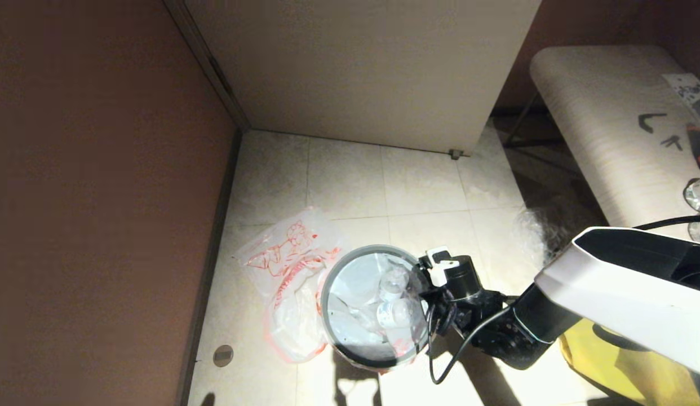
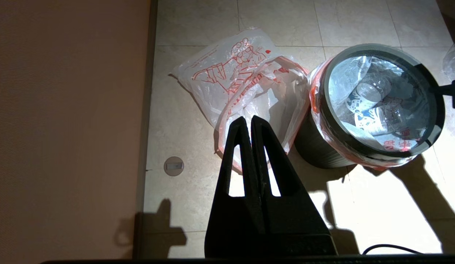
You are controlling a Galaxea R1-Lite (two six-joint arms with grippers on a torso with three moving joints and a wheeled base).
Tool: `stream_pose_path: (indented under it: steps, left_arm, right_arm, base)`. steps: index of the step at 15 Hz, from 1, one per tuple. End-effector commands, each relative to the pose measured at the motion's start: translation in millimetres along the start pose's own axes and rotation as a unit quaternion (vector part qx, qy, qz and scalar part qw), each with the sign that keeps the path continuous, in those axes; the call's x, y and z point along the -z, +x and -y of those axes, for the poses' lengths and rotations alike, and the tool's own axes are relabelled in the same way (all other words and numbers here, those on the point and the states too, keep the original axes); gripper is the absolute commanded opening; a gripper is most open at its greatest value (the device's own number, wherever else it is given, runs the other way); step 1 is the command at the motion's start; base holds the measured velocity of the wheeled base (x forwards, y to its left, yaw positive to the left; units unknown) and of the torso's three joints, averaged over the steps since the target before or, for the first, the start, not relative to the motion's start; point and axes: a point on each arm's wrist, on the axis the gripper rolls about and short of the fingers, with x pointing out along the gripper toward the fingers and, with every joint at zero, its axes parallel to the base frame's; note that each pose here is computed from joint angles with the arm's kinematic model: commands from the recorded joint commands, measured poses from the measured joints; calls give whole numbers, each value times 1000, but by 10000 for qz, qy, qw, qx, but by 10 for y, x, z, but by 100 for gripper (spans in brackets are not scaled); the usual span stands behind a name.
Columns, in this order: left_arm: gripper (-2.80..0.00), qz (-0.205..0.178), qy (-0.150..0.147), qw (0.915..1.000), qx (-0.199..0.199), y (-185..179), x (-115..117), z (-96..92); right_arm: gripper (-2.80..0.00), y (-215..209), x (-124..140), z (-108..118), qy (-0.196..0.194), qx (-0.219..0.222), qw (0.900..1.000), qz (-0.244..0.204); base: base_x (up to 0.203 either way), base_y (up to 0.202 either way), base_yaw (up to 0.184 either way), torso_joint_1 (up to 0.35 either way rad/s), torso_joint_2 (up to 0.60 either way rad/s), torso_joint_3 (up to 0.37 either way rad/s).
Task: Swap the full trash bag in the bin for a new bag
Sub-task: Place the trash can ring on the floor
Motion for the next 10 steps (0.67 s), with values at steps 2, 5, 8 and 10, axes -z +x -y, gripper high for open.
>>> stream_pose_path:
  steps: [2, 5, 8, 10]
  left_arm:
    - [-280, -8, -3, 10000, -4, 1, 0, 0]
    - [-280, -8, -3, 10000, -4, 1, 0, 0]
    - [-280, -8, -3, 10000, -4, 1, 0, 0]
    - [-280, -8, -3, 10000, -4, 1, 0, 0]
  right_arm:
    - [-280, -146, -99, 14, 37, -36, 9999, 145]
    - [-280, -200, -109, 27, 33, -45, 9999, 149]
    - [-280, -304, -135, 19, 22, -109, 9998, 183]
    - [-280, -362, -145, -10, 7, -166, 9996, 206]
  base:
    - [0, 0, 0, 0, 0, 0]
    - [0, 0, 0, 0, 0, 0]
    - [0, 0, 0, 0, 0, 0]
    - [0, 0, 0, 0, 0, 0]
